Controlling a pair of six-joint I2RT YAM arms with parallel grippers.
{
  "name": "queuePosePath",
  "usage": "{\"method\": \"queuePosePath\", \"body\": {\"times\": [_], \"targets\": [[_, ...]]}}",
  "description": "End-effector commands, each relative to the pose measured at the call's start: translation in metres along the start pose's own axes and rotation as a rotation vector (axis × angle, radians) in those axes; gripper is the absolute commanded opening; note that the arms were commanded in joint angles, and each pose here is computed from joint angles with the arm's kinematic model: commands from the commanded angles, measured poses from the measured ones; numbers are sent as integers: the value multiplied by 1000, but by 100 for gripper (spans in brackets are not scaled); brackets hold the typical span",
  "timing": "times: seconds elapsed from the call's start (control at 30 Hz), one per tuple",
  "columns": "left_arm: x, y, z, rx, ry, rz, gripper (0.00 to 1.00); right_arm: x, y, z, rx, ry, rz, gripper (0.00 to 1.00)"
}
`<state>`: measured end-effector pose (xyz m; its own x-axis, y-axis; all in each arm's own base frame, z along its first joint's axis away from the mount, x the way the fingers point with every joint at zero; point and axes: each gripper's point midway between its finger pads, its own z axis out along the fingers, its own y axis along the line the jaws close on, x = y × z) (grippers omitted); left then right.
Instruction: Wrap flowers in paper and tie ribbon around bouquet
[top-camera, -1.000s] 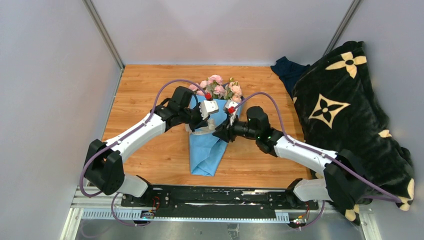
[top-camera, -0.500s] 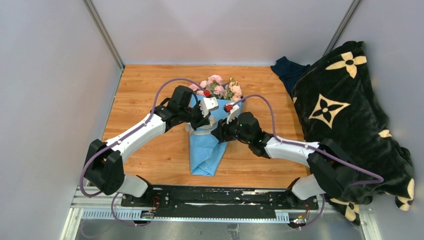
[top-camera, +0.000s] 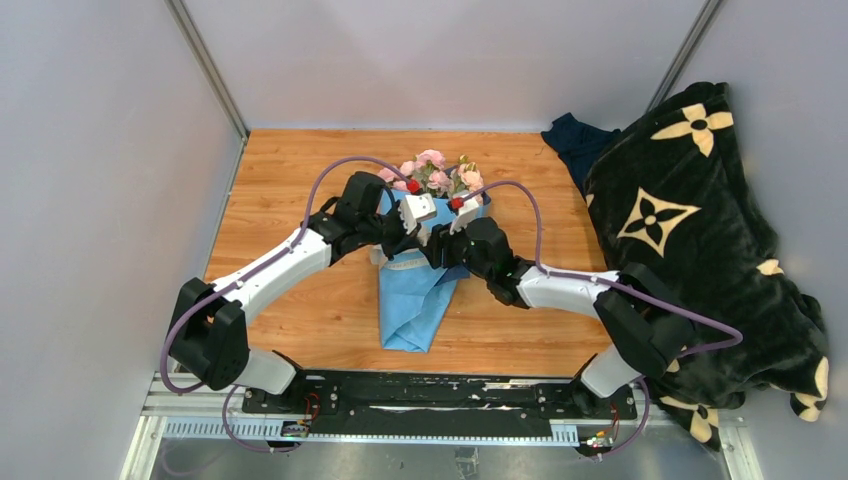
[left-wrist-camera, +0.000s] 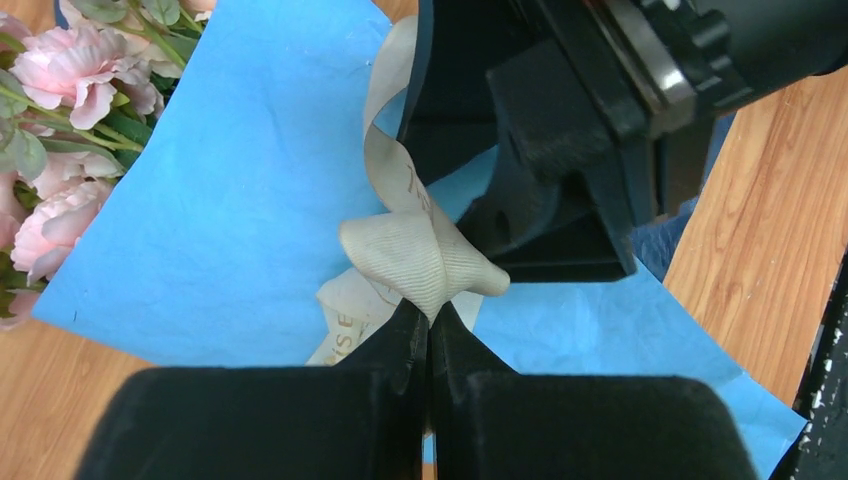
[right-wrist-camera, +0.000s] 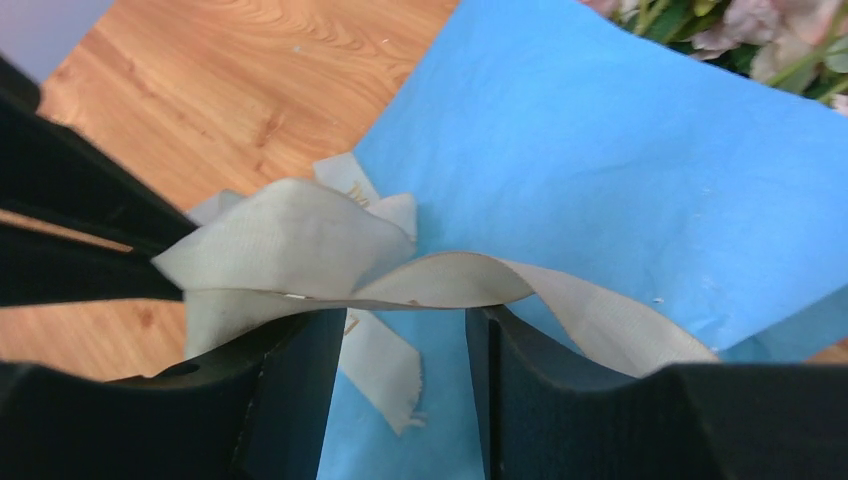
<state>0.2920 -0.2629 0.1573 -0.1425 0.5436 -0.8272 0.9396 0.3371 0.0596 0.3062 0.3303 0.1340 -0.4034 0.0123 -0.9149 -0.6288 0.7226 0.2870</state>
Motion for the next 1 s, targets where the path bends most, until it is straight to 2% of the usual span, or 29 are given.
{"method": "queuePosePath", "body": {"times": [0.0, 0.2, 0.37, 0.43, 0.53, 0.6, 0.7, 0.83, 0.97], "targets": [[1, -2, 2, 10, -17, -10, 0, -23, -16, 8, 104, -104, 21, 51], [0, -2, 3, 13, -19, -9, 0, -34, -14, 16, 93, -159, 35, 49], [1, 0, 3, 4, -15, -7, 0, -33, -5, 27, 46, -146, 41, 49], [0, 0, 3, 5, -16, -4, 0, -30, -7, 29, 51, -138, 47, 41], [-1, 1, 2, -2, -17, -5, 0, -27, -16, 28, 69, -132, 65, 13], [-1, 5, 1, -21, -15, -1, 0, -25, -24, 24, 77, -129, 69, 1], [2, 22, -3, -101, 2, 29, 0, -21, -26, 9, 15, -89, 43, 0], [-7, 57, -9, -264, -8, 115, 0, 7, -19, -18, -126, 99, 18, 0], [-19, 61, -11, -267, -47, 150, 0, 19, -11, -40, -196, 142, 1, 0]]}}
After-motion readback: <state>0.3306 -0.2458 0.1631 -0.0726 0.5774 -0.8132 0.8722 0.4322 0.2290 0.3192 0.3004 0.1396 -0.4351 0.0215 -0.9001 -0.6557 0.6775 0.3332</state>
